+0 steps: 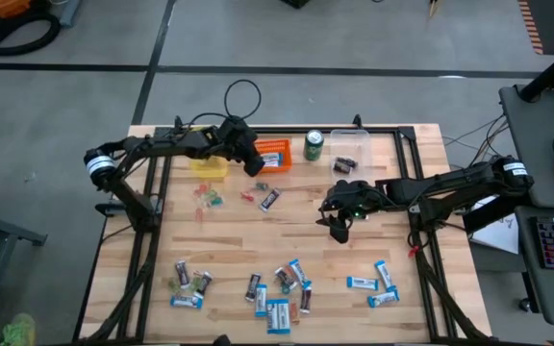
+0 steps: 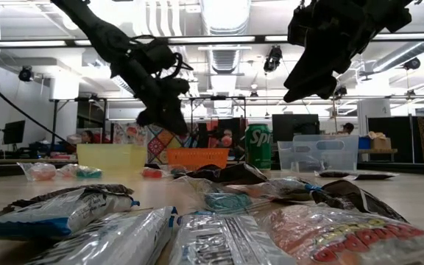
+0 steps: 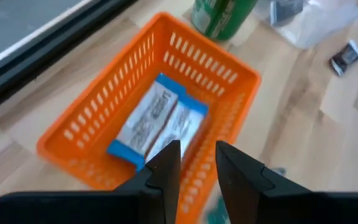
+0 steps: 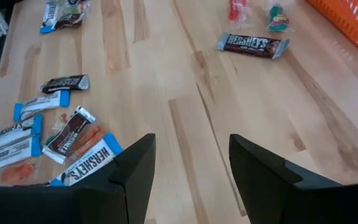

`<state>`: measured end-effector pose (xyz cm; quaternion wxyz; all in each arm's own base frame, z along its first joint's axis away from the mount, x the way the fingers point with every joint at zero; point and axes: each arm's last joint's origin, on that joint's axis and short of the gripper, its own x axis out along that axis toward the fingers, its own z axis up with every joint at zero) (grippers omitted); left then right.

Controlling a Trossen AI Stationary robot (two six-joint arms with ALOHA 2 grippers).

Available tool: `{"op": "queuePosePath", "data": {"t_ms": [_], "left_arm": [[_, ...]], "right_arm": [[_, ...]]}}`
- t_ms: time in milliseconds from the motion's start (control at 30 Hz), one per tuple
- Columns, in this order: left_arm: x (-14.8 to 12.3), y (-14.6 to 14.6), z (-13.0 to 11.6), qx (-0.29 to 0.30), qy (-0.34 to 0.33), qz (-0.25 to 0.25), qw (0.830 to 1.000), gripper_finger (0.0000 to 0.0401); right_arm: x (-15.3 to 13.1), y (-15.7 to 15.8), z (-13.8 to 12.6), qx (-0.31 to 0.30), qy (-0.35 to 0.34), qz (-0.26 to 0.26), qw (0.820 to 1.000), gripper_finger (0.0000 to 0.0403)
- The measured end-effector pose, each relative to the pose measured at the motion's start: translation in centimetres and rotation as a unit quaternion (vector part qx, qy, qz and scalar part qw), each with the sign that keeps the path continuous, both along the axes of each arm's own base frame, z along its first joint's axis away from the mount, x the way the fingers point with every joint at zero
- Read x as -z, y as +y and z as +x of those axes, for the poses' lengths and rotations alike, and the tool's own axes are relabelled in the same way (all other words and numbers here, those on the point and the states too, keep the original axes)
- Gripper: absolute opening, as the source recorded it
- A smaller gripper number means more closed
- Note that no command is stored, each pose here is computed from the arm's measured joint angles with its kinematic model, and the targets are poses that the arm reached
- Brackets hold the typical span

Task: Organize candy in baskets
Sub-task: Put the brown chocolate into the transparent bin

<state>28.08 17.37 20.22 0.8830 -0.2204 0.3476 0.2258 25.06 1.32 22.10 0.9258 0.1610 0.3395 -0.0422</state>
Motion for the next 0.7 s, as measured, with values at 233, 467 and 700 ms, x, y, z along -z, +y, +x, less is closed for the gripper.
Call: {"op": "queuePosePath", "data": {"t_ms": [233, 467, 700], "left_arm": [[-2.4, -2.6, 0.1, 0.079, -0.044, -0.024, 0.996, 0.0084], [-3.8, -7.7, 2.0, 0.179, -0.076, 0.009, 0.981, 0.0084], [-4.7, -12.9, 3.7, 0.273, -0.119, 0.033, 0.954, 0.0084]], "right_arm": [[0.4, -0.5, -0.4, 0.092, 0.021, -0.021, 0.995, 0.0191], [2.1, -0.9, -2.5, 0.216, 0.143, 0.013, 0.966, 0.0191], [4.1, -0.3, -4.5, 0.179, 0.286, -0.026, 0.941, 0.0191]]}}
